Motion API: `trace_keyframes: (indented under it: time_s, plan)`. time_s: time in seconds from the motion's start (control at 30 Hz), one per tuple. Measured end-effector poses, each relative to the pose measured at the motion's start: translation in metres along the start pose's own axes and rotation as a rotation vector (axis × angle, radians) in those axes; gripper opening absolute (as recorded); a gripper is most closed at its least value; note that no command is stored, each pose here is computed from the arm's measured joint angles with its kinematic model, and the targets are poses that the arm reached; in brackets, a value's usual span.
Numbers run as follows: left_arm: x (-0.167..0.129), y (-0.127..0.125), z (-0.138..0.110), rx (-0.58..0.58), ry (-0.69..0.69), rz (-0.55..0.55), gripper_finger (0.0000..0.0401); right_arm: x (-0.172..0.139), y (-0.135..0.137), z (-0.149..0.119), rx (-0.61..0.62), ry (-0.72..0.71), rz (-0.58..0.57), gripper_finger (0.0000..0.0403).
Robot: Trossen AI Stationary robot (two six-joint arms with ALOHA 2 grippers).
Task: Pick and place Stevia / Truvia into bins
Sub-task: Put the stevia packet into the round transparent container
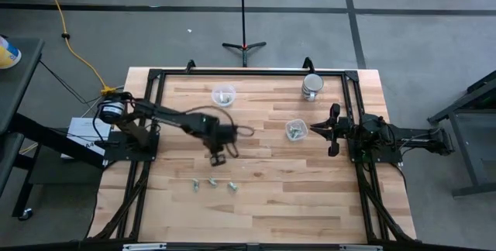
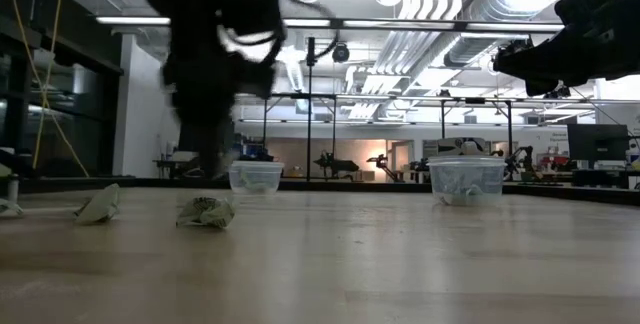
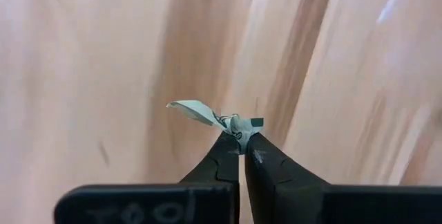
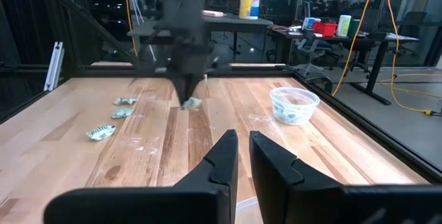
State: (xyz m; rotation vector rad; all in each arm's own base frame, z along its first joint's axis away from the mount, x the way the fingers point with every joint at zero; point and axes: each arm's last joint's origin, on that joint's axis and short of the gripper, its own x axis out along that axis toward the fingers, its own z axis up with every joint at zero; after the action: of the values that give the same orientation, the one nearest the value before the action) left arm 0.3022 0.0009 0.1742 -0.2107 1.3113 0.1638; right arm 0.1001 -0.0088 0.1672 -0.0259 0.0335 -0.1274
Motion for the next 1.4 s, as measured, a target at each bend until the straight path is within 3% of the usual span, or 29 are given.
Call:
trace_keyframes:
  time_s: [0.1, 0.27, 0.57, 0.67, 0.8, 0.93, 1.07, 1.13, 1.2, 1.4]
  plan:
    - [-0.013, 0.021, 0.024, 0.068, -0.113, 0.010, 0.0040, 0.000, 0.000, 0.000, 0.000, 0.000, 0.000, 0.0028]
    - [-0.033, 0.073, 0.047, 0.089, -0.208, 0.152, 0.0041, 0.000, 0.000, 0.001, -0.010, -0.009, -0.001, 0.0032]
    - [-0.046, 0.158, 0.044, -0.044, -0.258, 0.186, 0.0042, 0.000, 0.000, 0.001, -0.026, -0.013, -0.001, 0.0026]
    - [-0.048, 0.173, 0.040, -0.092, -0.261, 0.184, 0.0079, 0.000, 0.000, 0.001, -0.026, -0.013, -0.001, 0.0027]
    - [-0.049, 0.181, 0.037, -0.100, -0.259, 0.190, 0.0164, 0.000, 0.000, 0.001, -0.026, -0.013, -0.001, 0.0031]
    - [-0.049, 0.177, 0.038, -0.073, -0.264, 0.146, 0.0242, 0.000, 0.000, 0.001, -0.026, -0.013, -0.001, 0.0032]
    - [-0.047, 0.149, 0.044, 0.039, -0.301, -0.090, 0.0290, 0.000, 0.000, 0.001, -0.026, -0.013, -0.002, 0.0032]
    - [-0.046, 0.127, 0.047, 0.122, -0.304, -0.199, 0.0299, 0.000, 0.000, 0.001, -0.026, -0.012, -0.009, 0.0032]
    - [-0.044, 0.100, 0.048, 0.202, -0.280, -0.241, 0.0300, 0.000, 0.000, 0.001, -0.025, -0.012, -0.015, 0.0032]
    - [-0.038, 0.013, 0.040, 0.434, -0.186, -0.229, 0.0284, 0.000, 0.000, 0.001, -0.025, -0.009, -0.015, 0.0032]
